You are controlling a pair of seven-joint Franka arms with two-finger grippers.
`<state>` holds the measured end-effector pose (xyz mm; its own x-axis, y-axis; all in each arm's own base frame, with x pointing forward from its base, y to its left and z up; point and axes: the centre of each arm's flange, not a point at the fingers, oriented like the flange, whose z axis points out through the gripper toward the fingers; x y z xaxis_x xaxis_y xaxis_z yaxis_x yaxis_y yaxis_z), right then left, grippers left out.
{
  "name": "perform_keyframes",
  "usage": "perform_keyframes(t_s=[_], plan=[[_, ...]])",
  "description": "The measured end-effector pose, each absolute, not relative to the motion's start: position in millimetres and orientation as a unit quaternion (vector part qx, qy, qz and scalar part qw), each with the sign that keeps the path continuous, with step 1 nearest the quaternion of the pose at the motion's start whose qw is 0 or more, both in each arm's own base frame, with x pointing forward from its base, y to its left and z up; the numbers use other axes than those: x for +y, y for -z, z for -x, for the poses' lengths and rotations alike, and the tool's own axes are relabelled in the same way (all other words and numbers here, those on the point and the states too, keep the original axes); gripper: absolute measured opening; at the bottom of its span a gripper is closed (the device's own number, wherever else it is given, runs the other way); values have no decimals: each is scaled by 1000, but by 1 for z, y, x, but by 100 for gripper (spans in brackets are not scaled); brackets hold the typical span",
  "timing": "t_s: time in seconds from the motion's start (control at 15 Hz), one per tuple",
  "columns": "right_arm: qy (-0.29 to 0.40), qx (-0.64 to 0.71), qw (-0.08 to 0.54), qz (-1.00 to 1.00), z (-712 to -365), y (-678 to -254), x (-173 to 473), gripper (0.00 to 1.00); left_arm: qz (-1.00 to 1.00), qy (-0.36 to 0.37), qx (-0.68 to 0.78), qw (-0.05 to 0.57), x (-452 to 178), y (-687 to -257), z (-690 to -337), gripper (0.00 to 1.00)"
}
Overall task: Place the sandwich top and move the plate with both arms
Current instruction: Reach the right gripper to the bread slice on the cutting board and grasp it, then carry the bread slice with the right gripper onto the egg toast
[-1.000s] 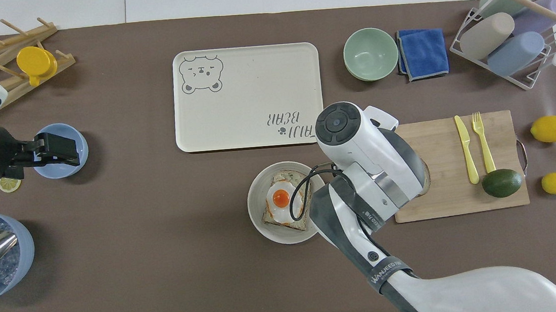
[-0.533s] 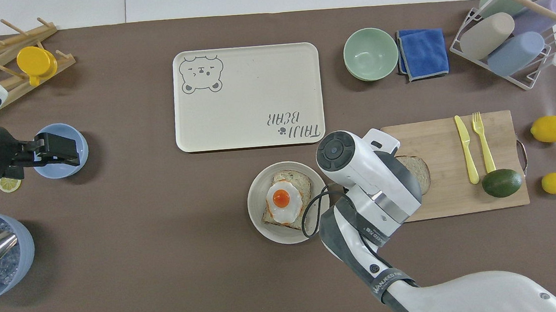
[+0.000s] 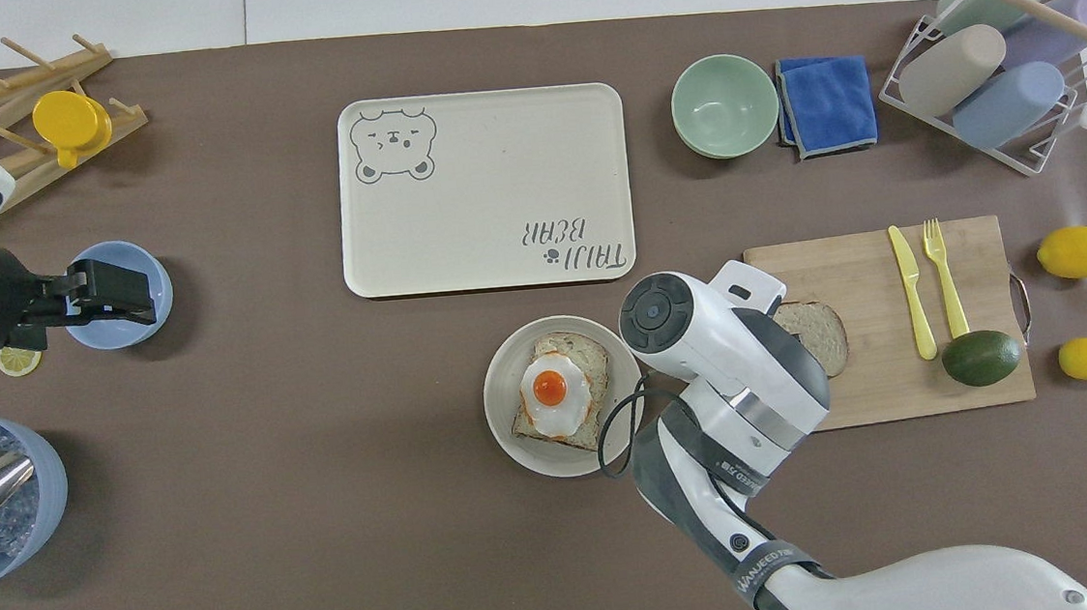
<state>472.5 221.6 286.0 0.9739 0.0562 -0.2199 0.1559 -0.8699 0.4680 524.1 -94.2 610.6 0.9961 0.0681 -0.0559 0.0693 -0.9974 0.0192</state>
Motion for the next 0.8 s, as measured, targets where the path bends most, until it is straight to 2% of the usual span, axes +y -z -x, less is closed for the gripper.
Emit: perform_keyframes(t_s=[0.13, 0.2, 0.4, 0.67, 0.8], plan=[[95, 60, 251, -961, -470, -292, 229, 19, -999, 28, 34, 11, -94, -611, -524, 100], [93, 61, 255, -961, -471, -297, 232, 14, -999, 28, 34, 11, -94, -611, -524, 100], [75, 70, 258, -961, -476, -332, 265, 14, -999, 28, 34, 11, -94, -611, -524, 100], [32, 98, 217, -971, -460, -415, 358, 11, -999, 28, 34, 11, -94, -611, -524, 100], [20, 112, 196, -974, -447, -425, 393, 11, -999, 28, 34, 11, -94, -611, -524, 100]])
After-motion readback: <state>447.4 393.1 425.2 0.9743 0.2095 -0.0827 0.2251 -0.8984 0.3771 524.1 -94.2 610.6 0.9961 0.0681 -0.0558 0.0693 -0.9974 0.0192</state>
